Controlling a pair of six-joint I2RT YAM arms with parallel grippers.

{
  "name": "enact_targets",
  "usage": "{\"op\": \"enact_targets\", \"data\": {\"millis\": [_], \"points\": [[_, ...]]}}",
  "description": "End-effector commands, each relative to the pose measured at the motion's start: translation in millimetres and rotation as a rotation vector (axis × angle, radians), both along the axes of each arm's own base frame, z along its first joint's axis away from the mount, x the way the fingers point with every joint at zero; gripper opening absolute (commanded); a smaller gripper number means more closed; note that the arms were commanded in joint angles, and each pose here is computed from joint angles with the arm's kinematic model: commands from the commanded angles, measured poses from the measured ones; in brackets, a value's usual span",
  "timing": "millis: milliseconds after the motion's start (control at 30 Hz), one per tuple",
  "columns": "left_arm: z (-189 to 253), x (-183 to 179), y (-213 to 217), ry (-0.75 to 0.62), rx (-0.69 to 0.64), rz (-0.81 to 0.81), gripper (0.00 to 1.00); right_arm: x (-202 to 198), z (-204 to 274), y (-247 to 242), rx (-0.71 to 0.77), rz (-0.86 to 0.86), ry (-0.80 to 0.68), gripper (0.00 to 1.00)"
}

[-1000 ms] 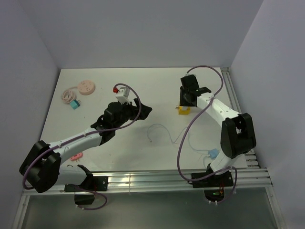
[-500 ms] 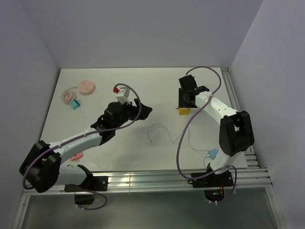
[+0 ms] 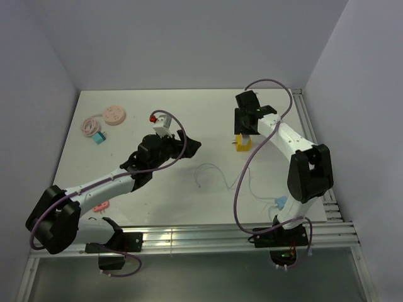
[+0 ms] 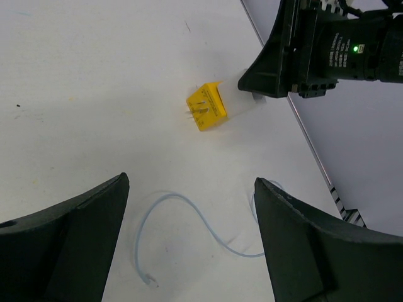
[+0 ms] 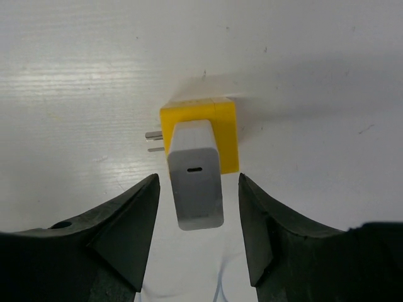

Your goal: Insert the plug

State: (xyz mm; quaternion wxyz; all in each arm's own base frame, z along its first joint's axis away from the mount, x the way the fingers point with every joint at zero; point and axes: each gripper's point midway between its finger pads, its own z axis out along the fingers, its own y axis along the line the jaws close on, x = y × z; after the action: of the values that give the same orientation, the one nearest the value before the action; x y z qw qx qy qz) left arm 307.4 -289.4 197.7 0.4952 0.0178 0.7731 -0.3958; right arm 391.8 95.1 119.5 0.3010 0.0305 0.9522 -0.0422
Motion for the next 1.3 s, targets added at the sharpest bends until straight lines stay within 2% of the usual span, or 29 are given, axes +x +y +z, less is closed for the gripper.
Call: {"op": "enact_targets", "data": {"millis": [0,133,500,567,600,633,767,1033,1267], "points": [[23.1,-0.7,-1.2,-0.056,-0.048,-0.011,0.86,16.9,19.1,7.3,0.016,0.006,-0.046,0.59],[22.8,-0.9,2.0,-0.059,-0.044,-0.001,0.86,25.0,18.9,9.8,0.018,0.004,-0.054,0.49],[21.6,-0.5,5.1,-0.058,-0.044,0.003,0.87,26.4,2.6,7.5,-0.002,0.005,0.000,0.38],[22.4,0.1,5.6,-0.059,-0.048,0.002,0.87,28.9,0.9,4.3,-0.014,0.009,0.011,0.28],[22.3,-0.4,5.6,-0.058,-0.049,0.001,0.87,29.6,-4.8,3.9,-0.021,0.013,0.030,0.12],[21.7,-0.5,5.4,-0.057,-0.048,-0.001,0.87,32.9,-3.9,3.6,-0.022,0.019,0.034,0.00],[22.8,-1.2,4.8,-0.056,-0.052,-0.005,0.87,28.0,-16.5,0.6,0.000,0.045,0.148,0.00],[20.3,-1.6,1.0,-0.047,-0.060,-0.020,0.86,26.8,-25.0,-3.4,0.006,0.058,0.216,0.00],[17.9,-2.0,0.4,-0.041,-0.062,-0.022,0.86,18.4,-69.7,-10.5,-0.124,0.042,0.340,0.00]]}}
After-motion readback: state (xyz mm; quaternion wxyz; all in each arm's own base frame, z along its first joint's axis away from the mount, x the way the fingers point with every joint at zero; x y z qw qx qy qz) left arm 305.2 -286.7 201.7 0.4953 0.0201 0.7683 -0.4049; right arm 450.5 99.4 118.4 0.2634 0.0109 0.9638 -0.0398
